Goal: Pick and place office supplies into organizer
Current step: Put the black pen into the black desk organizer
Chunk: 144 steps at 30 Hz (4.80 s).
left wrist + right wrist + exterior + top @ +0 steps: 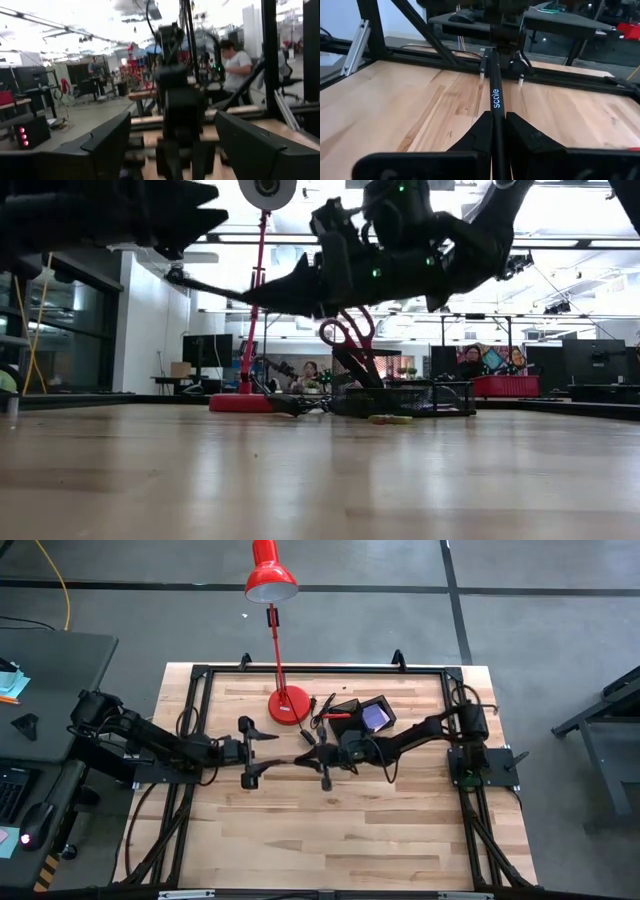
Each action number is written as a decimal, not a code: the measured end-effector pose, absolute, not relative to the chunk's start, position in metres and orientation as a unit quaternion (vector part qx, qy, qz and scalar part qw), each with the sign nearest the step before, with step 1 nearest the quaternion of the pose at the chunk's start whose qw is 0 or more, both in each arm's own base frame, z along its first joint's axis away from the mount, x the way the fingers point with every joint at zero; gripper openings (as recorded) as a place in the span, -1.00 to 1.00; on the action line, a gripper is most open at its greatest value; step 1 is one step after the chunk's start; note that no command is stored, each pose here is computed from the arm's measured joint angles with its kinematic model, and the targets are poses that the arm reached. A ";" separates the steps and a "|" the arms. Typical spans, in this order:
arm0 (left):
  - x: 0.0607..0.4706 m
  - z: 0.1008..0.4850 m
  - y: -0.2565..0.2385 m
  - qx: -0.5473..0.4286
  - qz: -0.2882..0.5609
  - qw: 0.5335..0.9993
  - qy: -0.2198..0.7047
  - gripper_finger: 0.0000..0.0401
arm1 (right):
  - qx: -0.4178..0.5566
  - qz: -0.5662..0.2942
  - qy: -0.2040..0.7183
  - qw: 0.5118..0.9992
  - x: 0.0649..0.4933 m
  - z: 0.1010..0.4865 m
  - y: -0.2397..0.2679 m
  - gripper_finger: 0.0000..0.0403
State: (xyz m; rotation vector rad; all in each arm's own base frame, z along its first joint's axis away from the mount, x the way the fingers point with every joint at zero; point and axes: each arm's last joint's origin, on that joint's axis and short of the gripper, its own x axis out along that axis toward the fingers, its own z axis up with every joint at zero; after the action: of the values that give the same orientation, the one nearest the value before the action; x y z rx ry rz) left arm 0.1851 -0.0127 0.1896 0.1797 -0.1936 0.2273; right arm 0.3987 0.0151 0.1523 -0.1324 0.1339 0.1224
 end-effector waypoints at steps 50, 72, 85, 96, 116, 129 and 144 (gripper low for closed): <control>0.188 0.171 -0.014 0.028 0.087 0.996 -0.013 -0.25 | -0.091 0.079 0.009 0.993 0.394 0.186 0.017 -0.90; 0.188 0.176 -0.014 0.018 0.085 0.996 -0.034 -0.77 | -0.078 0.070 0.005 0.994 0.394 0.187 0.016 -0.90; 0.188 0.176 -0.014 0.015 0.083 0.996 -0.036 -0.73 | -0.081 0.072 -0.002 0.994 0.394 0.189 0.016 -0.87; 0.188 0.176 -0.014 0.015 0.081 0.996 -0.034 -0.73 | -0.081 0.059 -0.001 0.995 0.394 0.189 0.016 -0.62; 0.188 0.177 -0.014 0.014 0.082 0.996 -0.039 -0.72 | -0.071 0.014 0.049 0.996 0.394 0.180 0.018 -0.08; 0.188 0.177 -0.014 0.014 0.082 0.996 -0.038 -0.72 | -0.084 -0.010 0.106 0.991 0.390 0.174 0.024 -0.04; 0.188 0.170 -0.013 -0.006 0.099 0.995 -0.005 -0.77 | -0.026 0.028 0.154 0.987 0.386 0.164 0.048 -0.14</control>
State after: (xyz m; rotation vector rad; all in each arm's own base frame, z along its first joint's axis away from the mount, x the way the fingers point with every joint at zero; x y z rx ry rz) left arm 0.1878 -0.0132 0.1696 -0.0117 -0.0105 0.1978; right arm 0.3858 0.0482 0.1637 -0.0527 0.3100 0.0555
